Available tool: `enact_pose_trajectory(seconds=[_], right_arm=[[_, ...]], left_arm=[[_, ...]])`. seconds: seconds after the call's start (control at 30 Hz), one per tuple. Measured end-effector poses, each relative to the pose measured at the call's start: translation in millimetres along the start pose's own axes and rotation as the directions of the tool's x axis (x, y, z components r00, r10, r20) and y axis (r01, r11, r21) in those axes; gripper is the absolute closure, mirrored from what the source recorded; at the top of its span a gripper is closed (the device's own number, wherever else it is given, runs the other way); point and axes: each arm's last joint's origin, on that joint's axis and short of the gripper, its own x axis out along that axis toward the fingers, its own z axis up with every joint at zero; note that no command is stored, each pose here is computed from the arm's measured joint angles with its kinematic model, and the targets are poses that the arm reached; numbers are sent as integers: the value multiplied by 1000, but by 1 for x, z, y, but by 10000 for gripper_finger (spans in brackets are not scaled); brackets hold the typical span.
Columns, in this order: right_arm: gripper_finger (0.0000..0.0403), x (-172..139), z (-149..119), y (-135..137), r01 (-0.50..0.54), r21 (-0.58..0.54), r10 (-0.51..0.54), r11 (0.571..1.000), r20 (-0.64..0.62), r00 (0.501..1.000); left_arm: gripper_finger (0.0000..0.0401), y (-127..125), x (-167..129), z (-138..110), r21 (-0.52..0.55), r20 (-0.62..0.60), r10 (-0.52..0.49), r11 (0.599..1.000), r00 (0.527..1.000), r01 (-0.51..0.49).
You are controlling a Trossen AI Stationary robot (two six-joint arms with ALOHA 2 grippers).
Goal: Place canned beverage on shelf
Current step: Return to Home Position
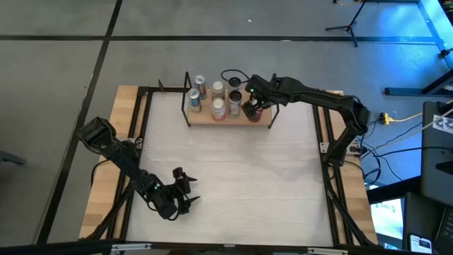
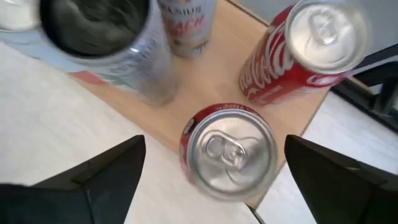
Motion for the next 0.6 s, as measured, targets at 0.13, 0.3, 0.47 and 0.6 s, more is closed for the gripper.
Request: enact_pose_trajectory(seconds=[0.13, 0.3, 0.47, 0.6], right_arm=[[26, -30, 5, 5, 11, -31, -10, 999, 14, 1000], [27, -82, -11, 13, 83, -149, -72, 985, 76, 995], [26, -131, -55, 25, 4, -285, 37, 959, 139, 990], [26, -150, -101, 29, -54, -371, 139, 927, 208, 968]], left_arm=[[71, 0, 0, 0, -1, 0, -1, 1000, 1000, 1], [71, -1, 0, 0, -27, 1, -8, 1000, 1000, 8], [71, -4, -3, -1, -23, -1, -29, 999, 1000, 29], [71, -2, 1, 1, 4, -21, -45, 999, 999, 45]])
